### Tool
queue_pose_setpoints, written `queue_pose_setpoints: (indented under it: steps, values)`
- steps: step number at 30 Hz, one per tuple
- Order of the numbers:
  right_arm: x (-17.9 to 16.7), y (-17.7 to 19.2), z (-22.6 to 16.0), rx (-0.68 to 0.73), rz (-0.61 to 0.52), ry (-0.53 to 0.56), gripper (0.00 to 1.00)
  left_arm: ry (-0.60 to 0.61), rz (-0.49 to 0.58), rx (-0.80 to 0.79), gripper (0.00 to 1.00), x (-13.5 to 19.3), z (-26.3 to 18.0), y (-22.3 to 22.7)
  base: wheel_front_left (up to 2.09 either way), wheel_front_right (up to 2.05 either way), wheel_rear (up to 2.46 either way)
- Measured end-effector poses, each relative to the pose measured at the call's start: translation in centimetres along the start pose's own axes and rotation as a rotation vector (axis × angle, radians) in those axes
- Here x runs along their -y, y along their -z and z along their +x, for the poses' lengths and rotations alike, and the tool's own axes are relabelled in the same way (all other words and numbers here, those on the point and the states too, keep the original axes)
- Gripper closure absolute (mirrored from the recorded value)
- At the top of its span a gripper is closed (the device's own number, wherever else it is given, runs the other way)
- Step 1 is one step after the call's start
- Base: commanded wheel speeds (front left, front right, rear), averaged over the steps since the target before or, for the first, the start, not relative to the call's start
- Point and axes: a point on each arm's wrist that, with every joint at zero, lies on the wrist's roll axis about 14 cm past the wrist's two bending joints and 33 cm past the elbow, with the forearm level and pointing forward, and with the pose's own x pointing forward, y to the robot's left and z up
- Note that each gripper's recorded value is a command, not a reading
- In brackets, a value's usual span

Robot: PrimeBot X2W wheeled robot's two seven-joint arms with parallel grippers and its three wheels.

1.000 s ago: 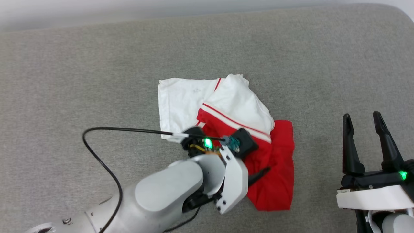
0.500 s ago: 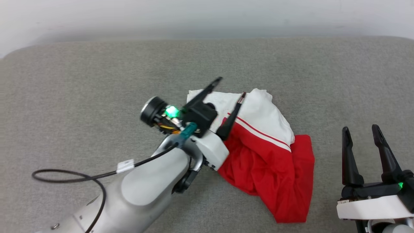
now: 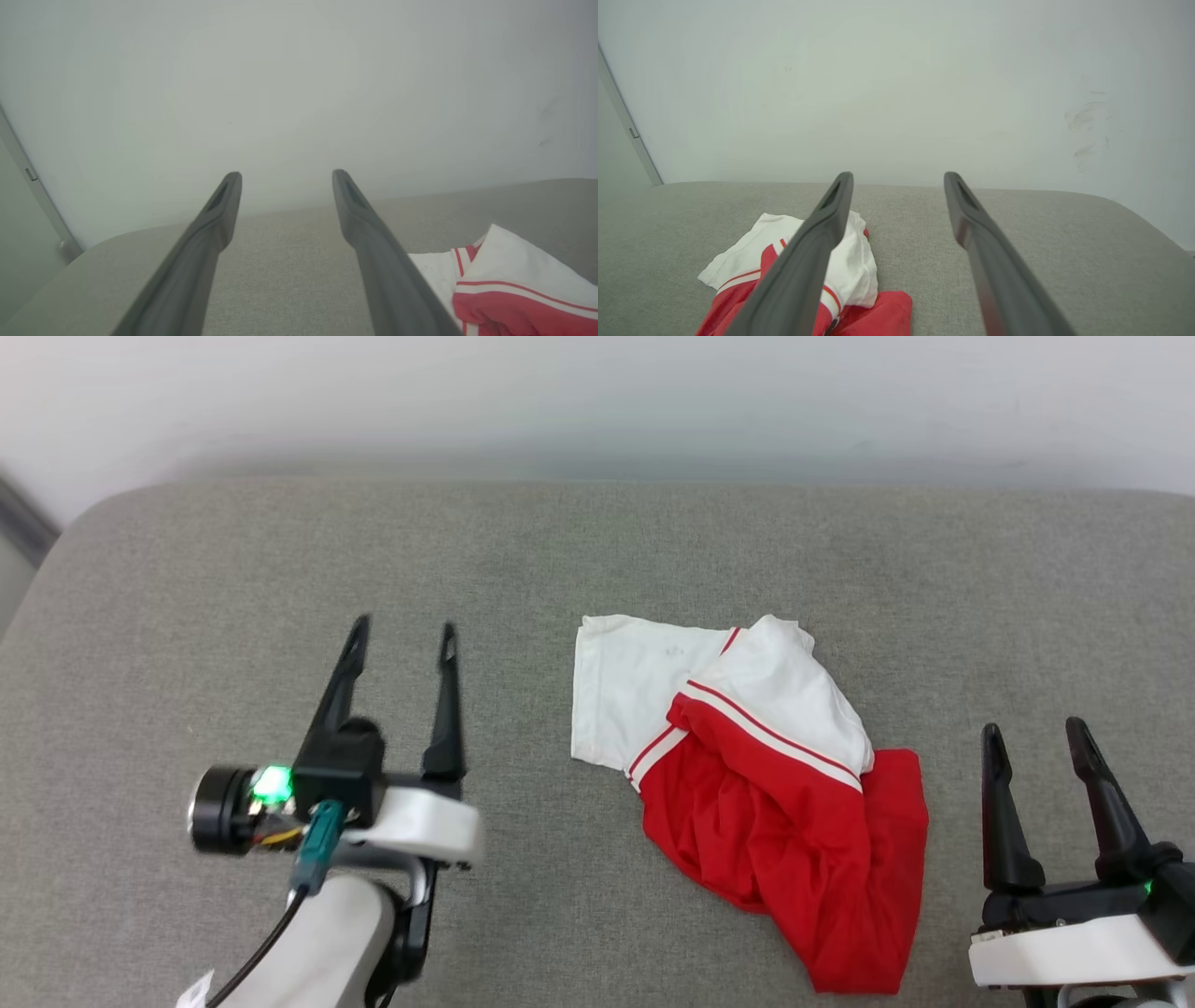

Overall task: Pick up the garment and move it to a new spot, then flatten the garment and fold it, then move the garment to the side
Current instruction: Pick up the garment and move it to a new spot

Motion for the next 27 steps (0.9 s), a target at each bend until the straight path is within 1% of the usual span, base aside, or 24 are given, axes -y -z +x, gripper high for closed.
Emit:
queue_pose_setpoints:
  steps: [4, 8, 17, 27]
  values:
    - [-0.1, -0.2, -0.6, 0.001, 0.001, -0.002, 0.0, -0.074, 0.006, -0.035, 0.0, -2.3, -2.4, 1.0, 0.0, 0.0, 0.0]
    - [-0.2, -0.6, -1.3, 0.005, 0.006, 0.0, 0.0, -0.094, -0.007, -0.046, 0.0, -2.9, -4.4, 1.2, 0.0, 0.0, 0.0]
    - [0.3, -0.8, -3.6, -0.001, 0.021, 0.023, 0.0, -0.079, -0.024, -0.077, 0.0, -2.4, -7.7, 2.0, 0.0, 0.0, 0.0]
    - [1.0, -0.5, -5.2, -0.018, 0.034, 0.052, 0.0, -0.062, -0.024, -0.108, 0.0, -2.0, -9.4, 2.9, 0.0, 0.0, 0.0]
